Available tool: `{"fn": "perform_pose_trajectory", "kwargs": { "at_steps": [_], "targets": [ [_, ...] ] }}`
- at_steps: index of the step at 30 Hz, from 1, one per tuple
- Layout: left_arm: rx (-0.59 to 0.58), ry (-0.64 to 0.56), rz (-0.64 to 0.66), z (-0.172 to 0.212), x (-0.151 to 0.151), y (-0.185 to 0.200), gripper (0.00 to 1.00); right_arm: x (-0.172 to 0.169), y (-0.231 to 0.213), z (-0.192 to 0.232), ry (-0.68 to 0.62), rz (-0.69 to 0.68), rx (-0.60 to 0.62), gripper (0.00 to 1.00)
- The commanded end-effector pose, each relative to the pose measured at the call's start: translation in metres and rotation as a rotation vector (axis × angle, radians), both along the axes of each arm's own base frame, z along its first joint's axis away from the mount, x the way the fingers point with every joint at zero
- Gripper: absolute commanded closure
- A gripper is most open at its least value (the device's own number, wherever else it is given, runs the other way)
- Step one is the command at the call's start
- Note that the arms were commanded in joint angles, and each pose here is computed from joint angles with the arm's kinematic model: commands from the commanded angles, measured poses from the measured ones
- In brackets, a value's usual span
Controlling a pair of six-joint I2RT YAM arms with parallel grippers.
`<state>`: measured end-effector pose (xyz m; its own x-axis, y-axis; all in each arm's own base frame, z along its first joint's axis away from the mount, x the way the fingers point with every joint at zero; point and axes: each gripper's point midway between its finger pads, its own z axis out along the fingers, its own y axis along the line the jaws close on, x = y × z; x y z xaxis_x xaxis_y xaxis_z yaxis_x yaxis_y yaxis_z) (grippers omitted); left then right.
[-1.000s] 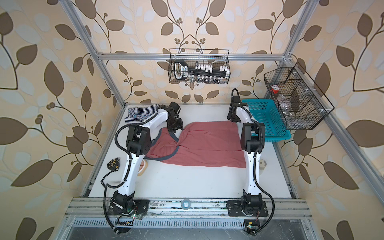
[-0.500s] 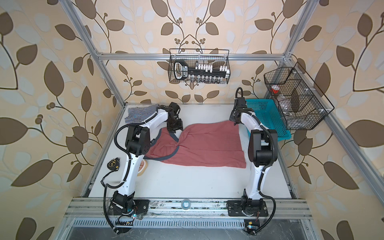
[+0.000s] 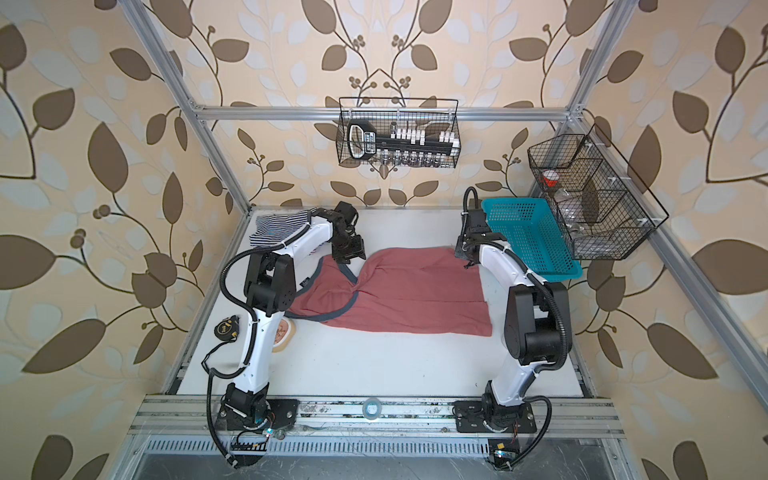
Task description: Fold and stack the tank tops
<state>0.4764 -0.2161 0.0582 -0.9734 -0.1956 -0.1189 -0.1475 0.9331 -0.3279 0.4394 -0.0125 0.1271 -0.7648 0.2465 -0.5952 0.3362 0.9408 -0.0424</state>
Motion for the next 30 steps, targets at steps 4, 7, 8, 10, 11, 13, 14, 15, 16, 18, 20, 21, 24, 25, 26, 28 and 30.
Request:
{"fn": "perform_pose_trajectory", "kwargs": {
  "at_steps": [4,7,8,10,11,13,14,15,16,18,20,21,24,25,26,28,30],
  "targets": [
    [-0.039,-0.045,0.006,0.034,-0.005,-0.001,0.41,-0.041,-0.004,-0.018,0.112,0.011,-0.068,1.00],
    [-0.038,-0.050,0.007,0.035,-0.006,0.000,0.41,-0.054,-0.002,-0.026,0.153,0.012,-0.076,1.00],
    [-0.035,-0.051,0.008,0.035,-0.007,0.000,0.41,-0.057,-0.002,-0.029,0.164,0.014,-0.082,1.00],
    [-0.032,-0.053,0.009,0.037,-0.008,0.001,0.41,-0.066,-0.003,-0.035,0.195,0.004,-0.101,0.99],
    [-0.030,-0.054,0.009,0.037,-0.008,0.002,0.41,-0.069,-0.004,-0.038,0.207,-0.002,-0.106,0.99],
    [-0.029,-0.057,0.009,0.038,-0.009,0.002,0.41,-0.075,-0.005,-0.042,0.227,-0.011,-0.114,0.99],
    [-0.028,-0.058,0.010,0.039,-0.010,0.002,0.41,-0.077,-0.005,-0.043,0.233,-0.015,-0.116,1.00],
    [-0.027,-0.059,0.010,0.039,-0.010,0.002,0.41,-0.078,-0.006,-0.043,0.238,-0.026,-0.119,1.00],
    [-0.028,-0.058,0.010,0.039,-0.010,0.003,0.41,-0.079,-0.007,-0.042,0.243,-0.034,-0.126,1.00],
    [-0.027,-0.057,0.011,0.040,-0.011,0.003,0.41,-0.082,-0.009,-0.040,0.247,-0.051,-0.134,1.00],
    [-0.025,-0.060,0.011,0.040,-0.012,0.003,0.41,-0.084,-0.010,-0.037,0.246,-0.065,-0.146,1.00],
    [-0.025,-0.060,0.010,0.040,-0.013,0.003,0.41,-0.085,-0.011,-0.036,0.245,-0.071,-0.150,1.00],
    [-0.024,-0.061,0.010,0.041,-0.014,0.003,0.41,-0.087,-0.013,-0.028,0.227,-0.096,-0.176,1.00],
    [-0.024,-0.061,0.008,0.041,-0.014,0.002,0.41,-0.088,-0.014,-0.027,0.225,-0.104,-0.179,1.00],
    [-0.025,-0.063,0.007,0.042,-0.014,0.002,0.41,-0.089,-0.016,-0.026,0.225,-0.117,-0.188,0.99],
    [-0.024,-0.063,0.005,0.042,-0.015,0.001,0.41,-0.092,-0.020,-0.024,0.231,-0.143,-0.202,0.94],
    [-0.024,-0.062,0.002,0.042,-0.016,0.000,0.41,-0.096,-0.025,-0.022,0.234,-0.184,-0.218,0.88]
  ]
}}
